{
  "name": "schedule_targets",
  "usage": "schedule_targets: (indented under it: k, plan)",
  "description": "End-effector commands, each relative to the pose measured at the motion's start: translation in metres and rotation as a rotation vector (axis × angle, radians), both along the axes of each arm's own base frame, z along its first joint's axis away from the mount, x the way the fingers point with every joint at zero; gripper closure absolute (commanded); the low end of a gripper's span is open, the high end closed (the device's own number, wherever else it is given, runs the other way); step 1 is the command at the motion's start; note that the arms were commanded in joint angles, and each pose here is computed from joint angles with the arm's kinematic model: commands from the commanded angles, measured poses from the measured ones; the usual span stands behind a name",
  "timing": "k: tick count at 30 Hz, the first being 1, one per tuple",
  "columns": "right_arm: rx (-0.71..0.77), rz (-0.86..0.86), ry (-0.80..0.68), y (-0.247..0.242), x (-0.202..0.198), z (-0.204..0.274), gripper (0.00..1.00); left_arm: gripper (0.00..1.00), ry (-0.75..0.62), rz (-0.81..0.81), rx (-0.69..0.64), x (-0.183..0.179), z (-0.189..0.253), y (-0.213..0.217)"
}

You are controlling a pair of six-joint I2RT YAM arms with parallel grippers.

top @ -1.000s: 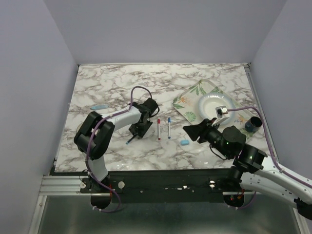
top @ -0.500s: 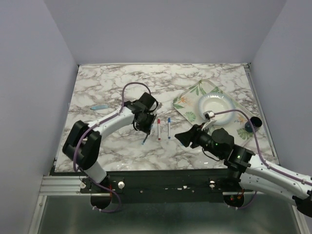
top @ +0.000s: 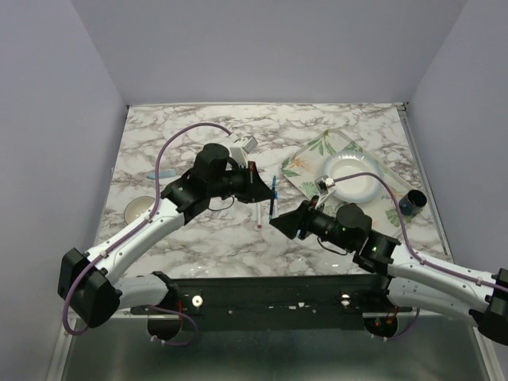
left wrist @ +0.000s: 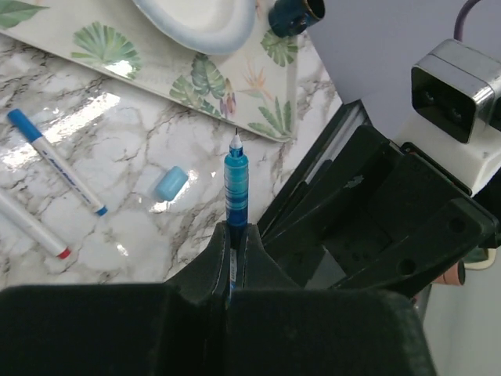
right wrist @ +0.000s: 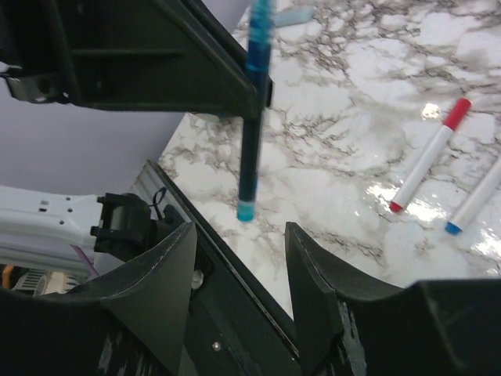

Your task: Insert the pens into the pen caps

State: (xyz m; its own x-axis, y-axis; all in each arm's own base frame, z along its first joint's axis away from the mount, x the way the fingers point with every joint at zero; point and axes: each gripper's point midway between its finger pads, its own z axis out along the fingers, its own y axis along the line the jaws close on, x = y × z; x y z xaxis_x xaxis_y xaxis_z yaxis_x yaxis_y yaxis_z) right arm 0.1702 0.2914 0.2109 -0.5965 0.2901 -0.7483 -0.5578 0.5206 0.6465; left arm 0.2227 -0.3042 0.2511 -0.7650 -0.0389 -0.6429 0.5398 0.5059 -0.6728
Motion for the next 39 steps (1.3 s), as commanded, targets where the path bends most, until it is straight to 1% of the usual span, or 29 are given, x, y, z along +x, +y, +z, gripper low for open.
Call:
schedule_targets:
  k: [1,7,11,13,16,17,20,22,23,26,27,34,35,38,39]
  plan:
    - [0.067,0.064,-0.079,0.015,-0.002,0.039,0.44,1.00,-0.005,-0.056,-0.121,-0.015,0.028,-0.012]
    - [0.048,0.041,-0.080,0.018,0.006,0.043,0.45,1.00,-0.001,-0.075,-0.139,-0.022,0.030,-0.013]
    - [0.050,0.040,-0.082,0.020,0.007,0.044,0.58,1.00,-0.004,-0.083,-0.151,-0.025,0.035,-0.014]
    - [0.053,0.038,-0.080,0.019,0.007,0.045,0.60,1.00,-0.007,-0.090,-0.161,-0.026,0.038,-0.014]
    - [0.052,0.003,-0.091,0.016,0.013,0.047,0.70,1.00,-0.008,-0.100,-0.168,-0.028,0.040,-0.016]
    - [0.053,0.002,-0.092,0.015,0.012,0.048,0.77,1.00,-0.008,-0.103,-0.168,-0.030,0.040,-0.016]
    - [0.053,-0.013,-0.097,0.012,0.013,0.048,0.92,1.00,-0.008,-0.102,-0.160,-0.029,0.038,-0.015]
    - [0.046,-0.021,-0.096,0.010,0.014,0.046,0.92,1.00,-0.012,-0.104,-0.151,-0.030,0.037,-0.015]
    - [0.045,-0.016,-0.095,0.011,0.013,0.047,0.89,1.00,-0.014,-0.104,-0.148,-0.030,0.037,-0.014]
    - [0.044,-0.015,-0.088,0.010,0.013,0.046,0.73,1.00,-0.014,-0.109,-0.136,-0.030,0.036,-0.014]
    - [0.044,-0.015,-0.088,0.010,0.012,0.046,0.71,1.00,-0.012,-0.111,-0.131,-0.031,0.035,-0.014]
    - [0.055,-0.031,-0.094,0.006,0.013,0.049,0.69,1.00,-0.015,-0.118,-0.121,-0.035,0.035,-0.012]
    - [0.052,-0.028,-0.093,0.007,0.013,0.048,0.71,1.00,-0.014,-0.122,-0.123,-0.036,0.035,-0.011]
    - [0.057,-0.005,-0.108,0.009,0.010,0.050,0.95,1.00,-0.015,-0.118,-0.129,-0.036,0.037,-0.011]
    - [0.058,-0.007,-0.106,0.008,0.010,0.050,0.99,1.00,-0.019,-0.122,-0.134,-0.037,0.039,-0.011]
